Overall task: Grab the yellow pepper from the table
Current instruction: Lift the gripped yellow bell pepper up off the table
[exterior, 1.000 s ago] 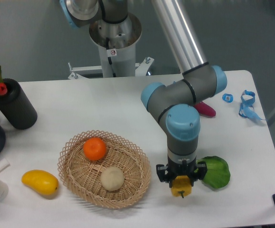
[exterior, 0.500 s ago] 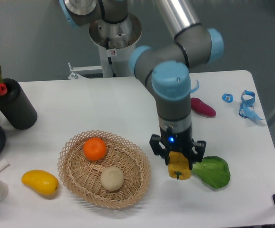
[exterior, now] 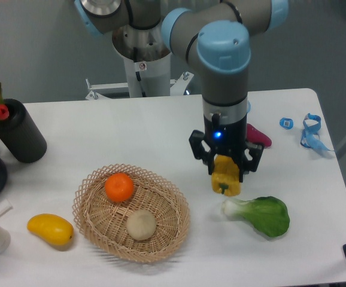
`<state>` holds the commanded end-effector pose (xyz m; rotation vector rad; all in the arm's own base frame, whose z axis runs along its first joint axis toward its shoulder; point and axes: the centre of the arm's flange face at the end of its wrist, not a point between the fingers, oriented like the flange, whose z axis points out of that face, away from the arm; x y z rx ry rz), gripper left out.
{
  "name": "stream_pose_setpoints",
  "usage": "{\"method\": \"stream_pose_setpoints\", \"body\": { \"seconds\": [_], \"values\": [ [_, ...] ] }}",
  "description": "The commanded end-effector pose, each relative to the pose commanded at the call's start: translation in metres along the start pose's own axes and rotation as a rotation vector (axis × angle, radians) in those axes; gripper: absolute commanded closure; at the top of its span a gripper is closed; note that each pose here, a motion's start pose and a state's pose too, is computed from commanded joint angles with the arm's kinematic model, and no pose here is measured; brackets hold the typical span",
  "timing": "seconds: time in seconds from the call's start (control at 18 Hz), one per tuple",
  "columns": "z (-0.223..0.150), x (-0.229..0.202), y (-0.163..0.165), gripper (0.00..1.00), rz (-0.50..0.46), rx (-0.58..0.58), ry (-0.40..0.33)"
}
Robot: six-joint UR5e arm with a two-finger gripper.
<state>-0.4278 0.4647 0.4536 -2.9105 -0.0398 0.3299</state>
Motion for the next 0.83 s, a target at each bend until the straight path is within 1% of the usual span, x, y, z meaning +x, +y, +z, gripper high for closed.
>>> {"method": "stream_pose_setpoints", "body": {
  "seconds": [0.83],
  "values": [
    [-0.0053, -0.0029, -0.0012, 0.52, -0.005, 0.021, 0.000]
  ]
}}
